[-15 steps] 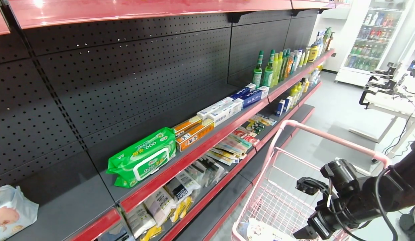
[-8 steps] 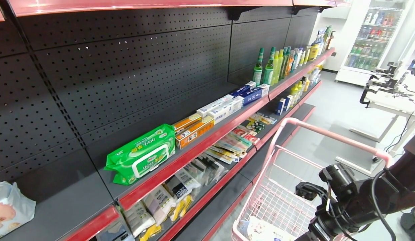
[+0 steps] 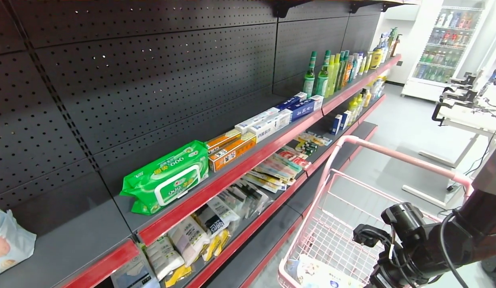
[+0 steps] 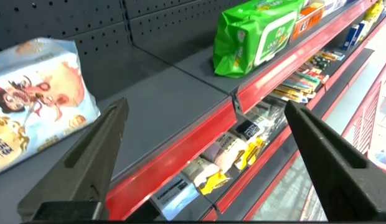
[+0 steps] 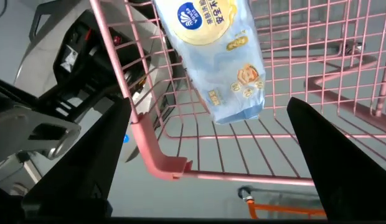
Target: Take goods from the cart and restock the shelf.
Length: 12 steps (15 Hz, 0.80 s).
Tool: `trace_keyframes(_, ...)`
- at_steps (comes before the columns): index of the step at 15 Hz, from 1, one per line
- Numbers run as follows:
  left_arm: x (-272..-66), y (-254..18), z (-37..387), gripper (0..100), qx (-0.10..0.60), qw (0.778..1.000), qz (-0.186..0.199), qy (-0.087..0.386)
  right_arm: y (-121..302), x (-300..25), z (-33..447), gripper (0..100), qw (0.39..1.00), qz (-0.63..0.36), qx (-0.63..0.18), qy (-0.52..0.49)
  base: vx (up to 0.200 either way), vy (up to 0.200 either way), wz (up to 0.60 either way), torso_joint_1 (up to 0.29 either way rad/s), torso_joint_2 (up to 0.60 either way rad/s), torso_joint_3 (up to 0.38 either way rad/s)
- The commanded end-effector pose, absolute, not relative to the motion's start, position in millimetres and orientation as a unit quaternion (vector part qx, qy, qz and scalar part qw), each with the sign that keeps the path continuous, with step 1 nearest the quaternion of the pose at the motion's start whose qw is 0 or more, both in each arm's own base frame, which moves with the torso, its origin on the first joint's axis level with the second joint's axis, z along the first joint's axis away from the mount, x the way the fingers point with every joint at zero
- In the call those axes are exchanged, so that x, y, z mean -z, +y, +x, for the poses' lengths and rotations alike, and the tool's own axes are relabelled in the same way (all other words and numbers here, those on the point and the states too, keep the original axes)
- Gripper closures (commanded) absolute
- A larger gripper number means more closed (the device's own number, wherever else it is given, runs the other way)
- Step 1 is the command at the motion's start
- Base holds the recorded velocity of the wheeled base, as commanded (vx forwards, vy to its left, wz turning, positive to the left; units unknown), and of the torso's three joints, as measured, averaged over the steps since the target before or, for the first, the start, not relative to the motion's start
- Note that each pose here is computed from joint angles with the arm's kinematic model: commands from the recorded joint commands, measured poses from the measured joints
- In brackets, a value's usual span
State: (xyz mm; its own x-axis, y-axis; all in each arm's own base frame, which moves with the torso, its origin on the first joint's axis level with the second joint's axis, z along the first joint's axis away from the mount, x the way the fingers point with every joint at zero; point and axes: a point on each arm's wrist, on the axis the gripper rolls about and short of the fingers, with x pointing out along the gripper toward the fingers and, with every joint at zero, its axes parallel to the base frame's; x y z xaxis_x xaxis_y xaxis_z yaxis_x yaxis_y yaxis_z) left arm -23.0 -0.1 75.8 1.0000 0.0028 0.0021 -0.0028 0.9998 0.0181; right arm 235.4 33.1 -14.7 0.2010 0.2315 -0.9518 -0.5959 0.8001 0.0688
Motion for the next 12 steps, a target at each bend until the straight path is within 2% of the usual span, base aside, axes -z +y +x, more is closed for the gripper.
trace_keyframes(1, -75.9, -0.1, -22.9, 0, -0.002, 1.0, 0.009, -0.001, 31.7, 17.5, 233.8, 0, 0.754, -0.159, -0.273, 0.576, 0.0, 0.0, 0.0, -0.159, 0.34, 0.193)
trace_keyframes(12, -76.1, -0.1, -22.9, 0, -0.002, 1.0, 0.011, -0.002, 31.5, 15.9, 227.6, 0, 0.746, -0.183, -0.296, 0.568, 0.0, 0.0, 0.0, -0.147, 0.34, 0.192)
